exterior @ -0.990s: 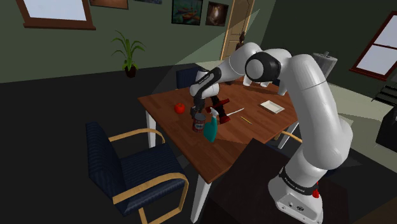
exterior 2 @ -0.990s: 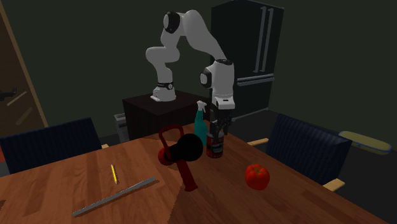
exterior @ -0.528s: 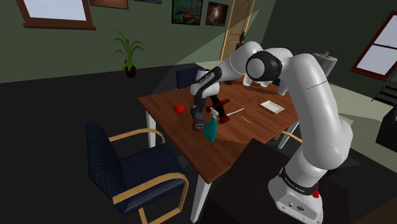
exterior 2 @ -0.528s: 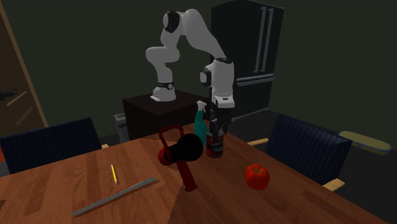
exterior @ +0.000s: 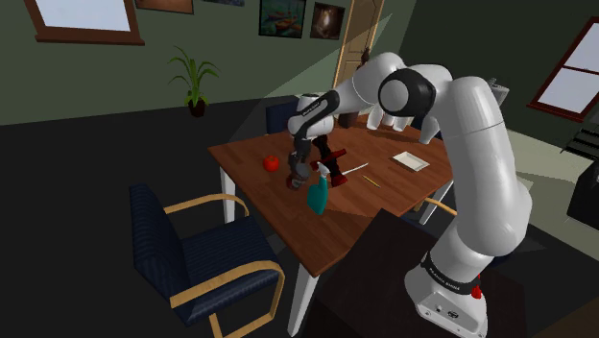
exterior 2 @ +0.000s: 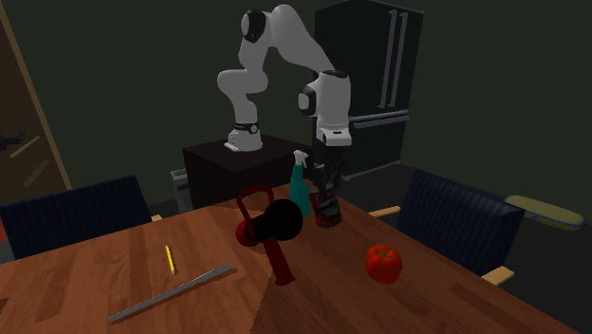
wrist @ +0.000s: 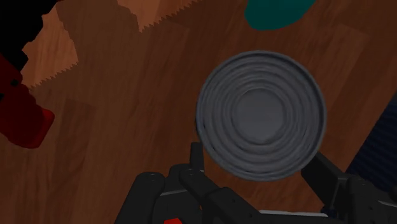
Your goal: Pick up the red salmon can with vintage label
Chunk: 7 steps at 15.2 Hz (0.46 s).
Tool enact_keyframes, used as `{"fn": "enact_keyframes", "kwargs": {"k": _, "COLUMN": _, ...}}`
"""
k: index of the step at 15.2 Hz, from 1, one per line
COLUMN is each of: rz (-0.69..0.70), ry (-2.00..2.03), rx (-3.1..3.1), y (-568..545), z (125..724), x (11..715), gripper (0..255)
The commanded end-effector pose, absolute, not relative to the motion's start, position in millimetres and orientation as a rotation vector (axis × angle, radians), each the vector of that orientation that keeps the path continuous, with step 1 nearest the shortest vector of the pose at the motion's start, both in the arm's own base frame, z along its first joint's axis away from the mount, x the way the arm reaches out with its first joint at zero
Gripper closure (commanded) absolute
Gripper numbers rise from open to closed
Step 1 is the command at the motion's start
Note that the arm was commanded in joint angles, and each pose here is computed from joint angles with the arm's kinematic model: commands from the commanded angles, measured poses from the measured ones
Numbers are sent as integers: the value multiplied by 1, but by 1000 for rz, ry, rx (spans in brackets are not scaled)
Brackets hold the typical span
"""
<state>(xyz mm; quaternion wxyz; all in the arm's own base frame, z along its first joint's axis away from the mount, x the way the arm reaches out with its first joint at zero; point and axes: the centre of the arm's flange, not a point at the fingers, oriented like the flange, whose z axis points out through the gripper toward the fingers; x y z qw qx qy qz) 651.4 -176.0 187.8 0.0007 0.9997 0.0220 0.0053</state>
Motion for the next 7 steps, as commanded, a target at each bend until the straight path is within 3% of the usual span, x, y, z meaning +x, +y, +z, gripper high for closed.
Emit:
{"fn": "enact_keyframes", "kwargs": {"k": 1, "rz": 17, "ry": 69, "rx": 3139, "y": -176, "z": 199, "x": 651, "gripper": 255}}
{"fn": "enact_keyframes", "kwargs": {"k": 7, "rz": 17, "ry": 69, "rx": 3139, "y": -176, "z": 221, "x": 651, "gripper": 255}}
